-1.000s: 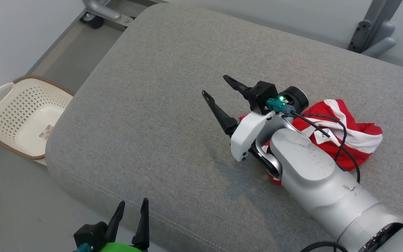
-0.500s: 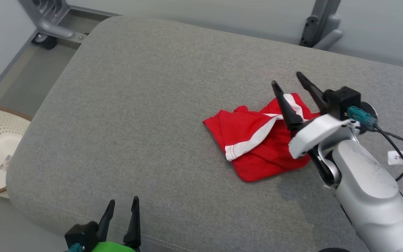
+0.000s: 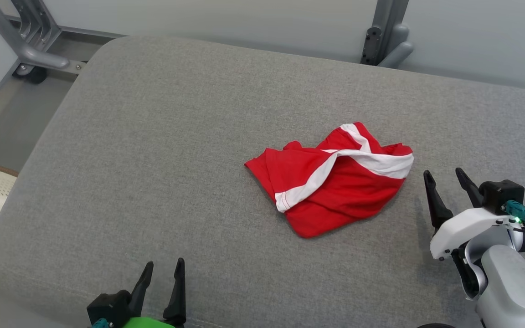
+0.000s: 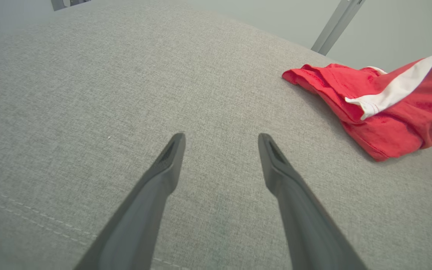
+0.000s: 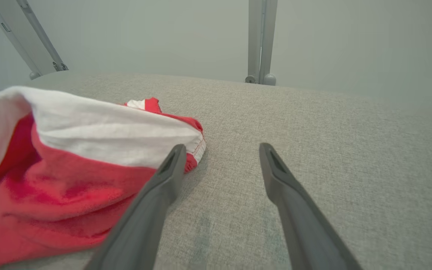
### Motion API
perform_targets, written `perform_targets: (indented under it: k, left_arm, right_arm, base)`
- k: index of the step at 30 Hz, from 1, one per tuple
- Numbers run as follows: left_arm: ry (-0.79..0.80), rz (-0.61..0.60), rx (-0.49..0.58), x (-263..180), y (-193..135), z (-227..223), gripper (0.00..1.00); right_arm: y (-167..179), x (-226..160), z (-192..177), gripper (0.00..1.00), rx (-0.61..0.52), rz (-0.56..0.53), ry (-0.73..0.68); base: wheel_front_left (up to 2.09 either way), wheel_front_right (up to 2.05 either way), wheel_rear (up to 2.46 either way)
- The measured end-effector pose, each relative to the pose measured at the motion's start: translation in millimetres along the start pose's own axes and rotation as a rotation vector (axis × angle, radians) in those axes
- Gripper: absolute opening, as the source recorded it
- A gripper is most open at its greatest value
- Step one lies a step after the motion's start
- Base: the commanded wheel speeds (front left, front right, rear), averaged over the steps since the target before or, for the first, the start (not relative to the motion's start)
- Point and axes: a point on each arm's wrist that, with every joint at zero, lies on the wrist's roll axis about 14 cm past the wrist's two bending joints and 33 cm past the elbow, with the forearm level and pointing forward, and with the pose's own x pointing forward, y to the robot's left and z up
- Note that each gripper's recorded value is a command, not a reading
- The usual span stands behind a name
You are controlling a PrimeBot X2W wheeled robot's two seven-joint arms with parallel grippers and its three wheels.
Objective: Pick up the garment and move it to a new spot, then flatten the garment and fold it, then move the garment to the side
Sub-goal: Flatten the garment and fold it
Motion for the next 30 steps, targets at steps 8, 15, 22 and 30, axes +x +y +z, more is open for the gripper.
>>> perform_targets:
  k: [8, 15, 22, 30]
  left_arm:
    - [0.016, 0.051, 0.004, -1.3, 13.7, -2.7, 1.0]
    - [0.022, 0.089, -0.003, -2.4, 22.1, -3.4, 1.0]
    - [0.033, 0.112, -0.002, -1.2, 27.3, -4.9, 1.0]
    - [0.013, 0.103, 0.009, 5.1, 25.1, 2.1, 1.0]
  right_arm:
    - [15.3, 24.8, -28.2, 1.0, 0.028, 0.03, 0.078]
    - [27.9, 40.8, -54.2, 1.0, 0.031, 0.061, 0.162]
    - [40.2, 55.4, -69.5, 0.43, 0.059, 0.083, 0.212]
    - [42.4, 57.8, -62.0, 0.0, 0.088, 0.084, 0.192]
  base:
    - [0.0, 0.0, 0.0]
    - [0.0, 0.0, 0.0]
    - [0.0, 0.0, 0.0]
    - [0.0, 0.0, 0.0]
